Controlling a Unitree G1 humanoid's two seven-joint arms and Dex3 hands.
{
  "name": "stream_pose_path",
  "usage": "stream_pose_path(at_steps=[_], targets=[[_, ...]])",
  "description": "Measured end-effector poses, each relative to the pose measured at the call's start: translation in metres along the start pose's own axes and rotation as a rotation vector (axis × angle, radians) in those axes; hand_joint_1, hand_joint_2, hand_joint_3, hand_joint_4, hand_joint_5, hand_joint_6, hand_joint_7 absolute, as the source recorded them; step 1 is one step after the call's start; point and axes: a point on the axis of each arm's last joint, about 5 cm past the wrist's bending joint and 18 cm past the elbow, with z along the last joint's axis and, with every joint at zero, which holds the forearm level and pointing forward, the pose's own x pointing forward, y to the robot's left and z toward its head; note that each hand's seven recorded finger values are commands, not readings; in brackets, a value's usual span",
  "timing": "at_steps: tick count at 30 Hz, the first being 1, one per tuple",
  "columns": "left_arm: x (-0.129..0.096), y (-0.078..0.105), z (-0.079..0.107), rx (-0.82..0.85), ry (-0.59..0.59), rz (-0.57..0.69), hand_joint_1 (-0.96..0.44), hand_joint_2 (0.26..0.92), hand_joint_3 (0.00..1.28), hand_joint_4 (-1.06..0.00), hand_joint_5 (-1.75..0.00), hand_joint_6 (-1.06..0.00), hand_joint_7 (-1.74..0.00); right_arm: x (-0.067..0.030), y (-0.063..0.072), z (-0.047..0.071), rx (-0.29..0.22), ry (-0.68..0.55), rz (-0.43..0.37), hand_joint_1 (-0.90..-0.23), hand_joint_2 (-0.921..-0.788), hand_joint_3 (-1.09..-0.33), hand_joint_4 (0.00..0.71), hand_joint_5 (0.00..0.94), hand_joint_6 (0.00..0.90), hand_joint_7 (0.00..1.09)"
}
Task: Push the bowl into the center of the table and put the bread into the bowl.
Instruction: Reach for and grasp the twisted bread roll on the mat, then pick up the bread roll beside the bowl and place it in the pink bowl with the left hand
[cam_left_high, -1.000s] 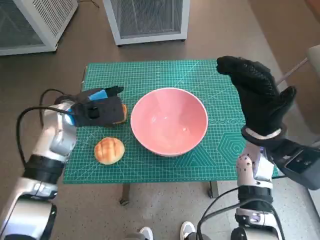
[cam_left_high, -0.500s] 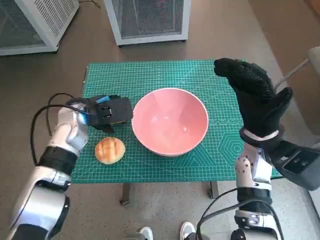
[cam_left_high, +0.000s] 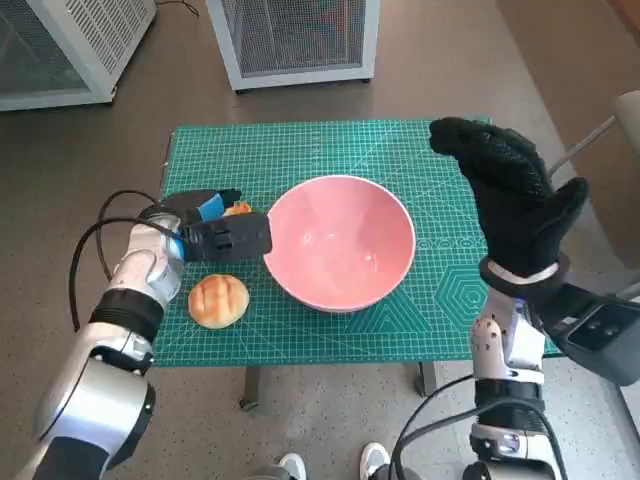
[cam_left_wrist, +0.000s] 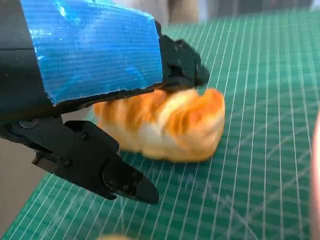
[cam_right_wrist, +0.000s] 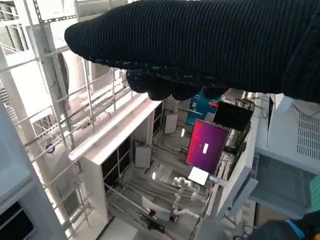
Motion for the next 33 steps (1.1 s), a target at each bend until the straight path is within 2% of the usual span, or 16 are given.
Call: stream_pose_path(at_steps=[2, 5, 10, 16, 26, 33], targets=[[-0.001, -0.003, -0.003, 0.018, -0.028, 0.038, 0.03, 0.917, 0.14, -0.56, -1.35, -0.61, -0.95, -0.001, 0.0, 0.0, 0.001, 0.003, -0.001, -0.525, -0.921, -0.516, 0.339, 0.007, 0.035, 0.62], [-0.002, -0.005, -0.007, 0.031, -0.057, 0.068, 0.01, 0.919, 0.14, -0.56, -1.3, -0.6, -1.13, -0.002, 0.001, 0.001, 0.002, 0.004, -0.005, -0.525, -0.921, -0.515, 0.339, 0.007, 0.03, 0.62], [-0.003, -0.002, -0.012, 0.024, -0.068, 0.089, 0.0, 0.92, 0.15, -0.56, -1.22, -0.59, -1.28, -0.0017, 0.001, 0.001, 0.003, 0.003, -0.003, -0.53, -0.921, -0.509, 0.339, 0.006, 0.028, 0.62], [-0.006, 0.013, -0.015, -0.024, -0.079, 0.149, 0.0, 0.92, 0.11, -0.59, -1.23, -0.62, -1.21, -0.002, 0.002, 0.001, 0.007, 0.007, -0.003, -0.532, -0.921, -0.507, 0.34, 0.006, 0.028, 0.62], [-0.026, 0.057, -0.003, -0.084, -0.23, 0.4, 0.0, 0.92, 0.08, -0.69, -1.16, -0.6, -1.2, -0.001, 0.003, 0.001, 0.011, 0.005, 0.001, -0.531, -0.921, -0.506, 0.34, 0.005, 0.027, 0.62], [-0.046, 0.066, 0.012, -0.108, -0.349, 0.52, 0.0, 0.918, 0.07, -0.73, -1.1, -0.6, -1.22, -0.0005, 0.003, 0.001, 0.012, 0.003, 0.002, -0.528, -0.921, -0.507, 0.339, 0.004, 0.024, 0.62]])
